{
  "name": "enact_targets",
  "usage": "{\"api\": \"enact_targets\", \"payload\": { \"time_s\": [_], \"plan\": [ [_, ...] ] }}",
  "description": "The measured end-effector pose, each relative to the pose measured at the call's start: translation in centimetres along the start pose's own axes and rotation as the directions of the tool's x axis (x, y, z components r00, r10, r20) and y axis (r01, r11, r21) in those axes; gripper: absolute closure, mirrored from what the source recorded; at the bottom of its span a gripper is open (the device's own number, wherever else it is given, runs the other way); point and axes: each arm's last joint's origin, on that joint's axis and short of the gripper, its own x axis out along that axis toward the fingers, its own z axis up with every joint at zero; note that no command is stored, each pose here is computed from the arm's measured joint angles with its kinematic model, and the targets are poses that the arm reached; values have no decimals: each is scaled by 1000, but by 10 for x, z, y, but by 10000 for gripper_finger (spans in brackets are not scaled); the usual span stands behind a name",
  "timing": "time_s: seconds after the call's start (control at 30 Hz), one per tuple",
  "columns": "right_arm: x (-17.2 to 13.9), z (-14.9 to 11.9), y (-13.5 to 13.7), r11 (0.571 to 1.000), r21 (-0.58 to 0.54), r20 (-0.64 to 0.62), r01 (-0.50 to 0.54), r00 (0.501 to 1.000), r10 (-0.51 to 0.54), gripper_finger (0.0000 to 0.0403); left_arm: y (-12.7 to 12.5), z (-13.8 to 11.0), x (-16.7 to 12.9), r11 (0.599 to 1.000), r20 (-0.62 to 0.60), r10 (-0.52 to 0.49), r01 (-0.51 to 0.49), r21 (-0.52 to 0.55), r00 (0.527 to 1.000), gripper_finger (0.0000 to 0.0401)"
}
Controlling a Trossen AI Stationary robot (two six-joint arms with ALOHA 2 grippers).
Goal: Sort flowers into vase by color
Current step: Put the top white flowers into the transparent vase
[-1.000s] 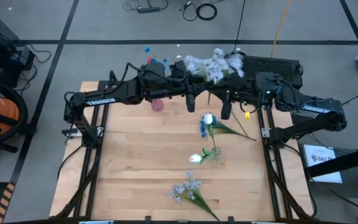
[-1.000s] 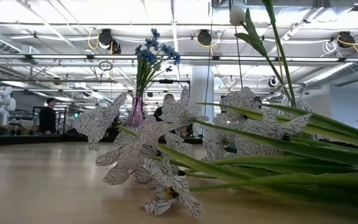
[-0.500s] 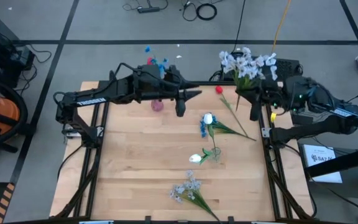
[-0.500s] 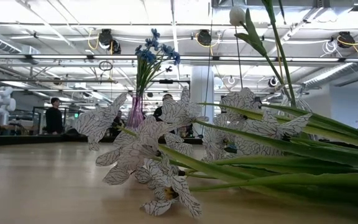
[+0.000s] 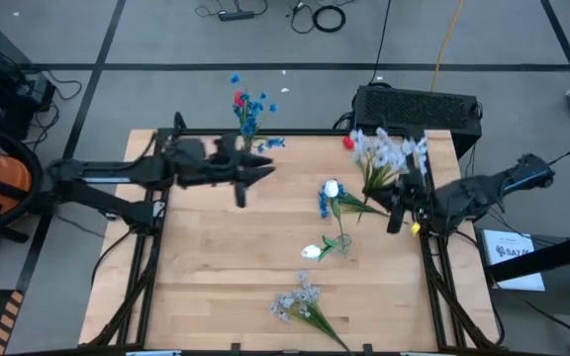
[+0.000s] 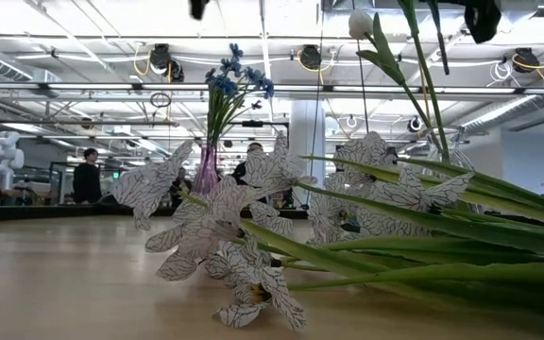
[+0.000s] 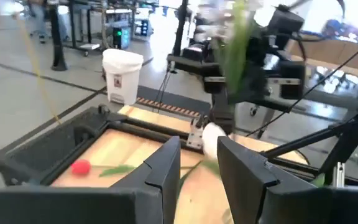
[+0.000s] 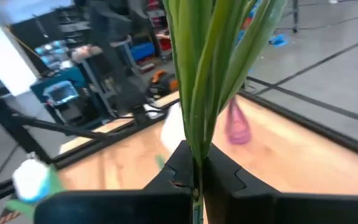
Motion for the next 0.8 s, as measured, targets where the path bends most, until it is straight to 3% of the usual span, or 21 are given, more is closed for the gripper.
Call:
{"api": "enact_targets", "payload": {
  "time_s": [0.3,0.8],
  "plan": [
    [0,-36,38,995,-90,4,34,999,-34,403,-1,-48,-52,991,26,35,-31,-129,999,290],
    [32,-92,70,960,-229,-1,162,986,-167,402,-4,-64,-57,985,-22,14,-18,-171,1000,290]
  ]
}}
